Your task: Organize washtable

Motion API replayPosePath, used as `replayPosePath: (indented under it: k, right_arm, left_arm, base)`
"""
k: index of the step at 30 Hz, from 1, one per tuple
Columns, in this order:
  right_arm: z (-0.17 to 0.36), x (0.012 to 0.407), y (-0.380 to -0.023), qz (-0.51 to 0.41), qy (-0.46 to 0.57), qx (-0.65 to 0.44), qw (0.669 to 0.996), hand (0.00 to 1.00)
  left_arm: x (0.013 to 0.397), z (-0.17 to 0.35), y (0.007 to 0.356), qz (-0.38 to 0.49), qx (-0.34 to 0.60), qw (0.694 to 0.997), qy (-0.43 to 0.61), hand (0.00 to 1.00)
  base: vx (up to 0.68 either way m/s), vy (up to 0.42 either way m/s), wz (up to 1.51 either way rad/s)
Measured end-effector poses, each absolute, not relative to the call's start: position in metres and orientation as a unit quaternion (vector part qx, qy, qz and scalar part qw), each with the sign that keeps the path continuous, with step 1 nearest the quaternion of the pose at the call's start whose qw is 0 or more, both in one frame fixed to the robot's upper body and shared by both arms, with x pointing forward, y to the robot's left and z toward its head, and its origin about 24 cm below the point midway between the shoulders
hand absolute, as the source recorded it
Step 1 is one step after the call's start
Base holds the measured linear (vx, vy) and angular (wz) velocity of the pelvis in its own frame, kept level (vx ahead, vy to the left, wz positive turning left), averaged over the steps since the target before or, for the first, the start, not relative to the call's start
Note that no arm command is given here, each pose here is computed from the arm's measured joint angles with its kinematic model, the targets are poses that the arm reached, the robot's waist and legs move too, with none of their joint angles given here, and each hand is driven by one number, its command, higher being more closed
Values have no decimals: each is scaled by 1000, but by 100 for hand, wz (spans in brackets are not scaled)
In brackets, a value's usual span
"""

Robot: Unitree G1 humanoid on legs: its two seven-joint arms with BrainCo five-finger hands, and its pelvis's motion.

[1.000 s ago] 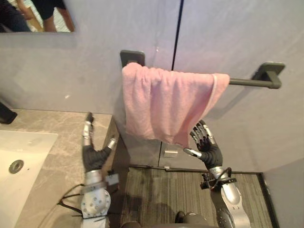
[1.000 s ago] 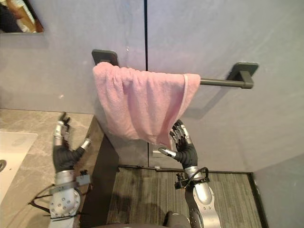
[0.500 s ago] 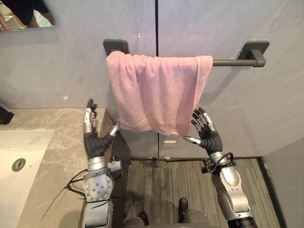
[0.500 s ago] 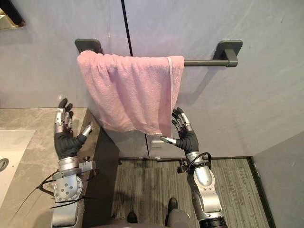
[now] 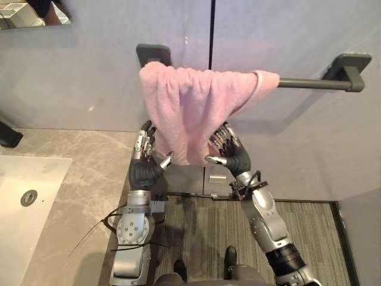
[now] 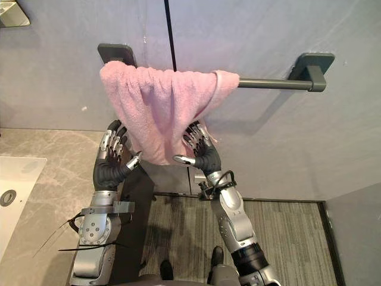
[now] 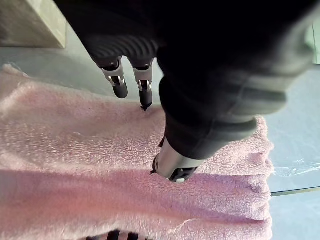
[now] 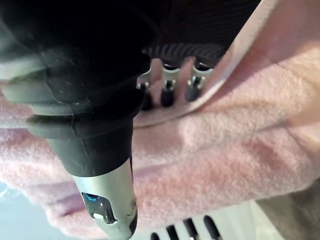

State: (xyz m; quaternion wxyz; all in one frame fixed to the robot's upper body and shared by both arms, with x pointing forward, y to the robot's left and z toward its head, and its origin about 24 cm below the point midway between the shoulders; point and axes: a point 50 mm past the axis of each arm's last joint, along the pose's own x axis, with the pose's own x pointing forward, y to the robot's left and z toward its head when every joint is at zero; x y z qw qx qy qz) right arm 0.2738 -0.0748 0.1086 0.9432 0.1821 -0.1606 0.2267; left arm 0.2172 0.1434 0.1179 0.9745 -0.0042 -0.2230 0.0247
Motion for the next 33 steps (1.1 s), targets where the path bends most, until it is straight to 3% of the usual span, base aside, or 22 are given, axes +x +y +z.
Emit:
replayPosePath:
  k: [7,8,10,11,22,33]
  right_arm:
    - [117,278,-62,252,-162,216,929,0]
    - [120,279,-60,256,-166,216,928,0]
    - [122,282,-58,256,-166,218,927,0]
    - [122,284,-57,254,-163,218,928,100]
    - [124,286,-53,246,-163,223,929,100]
    - [125,293,-79,193,-176,222,939,100]
  left_arm:
    - [227,116,140,18,0,978,-210,0]
    - [229,119,138,14,-1,976,-216,100]
    - [232,122,136,10,-3,975,-223,100]
    - [234,122,135,9,-3,975,-224,100]
    - [246,129,131,21,-11,972,-235,100]
    - [250,132,136,45,-13,969,-241,100]
  base:
    - [-24,6,3]
    - [-36,-13,1]
    - [0,0,0]
    - [0,0,0]
    - [3,0,1]
    - [4,0,0]
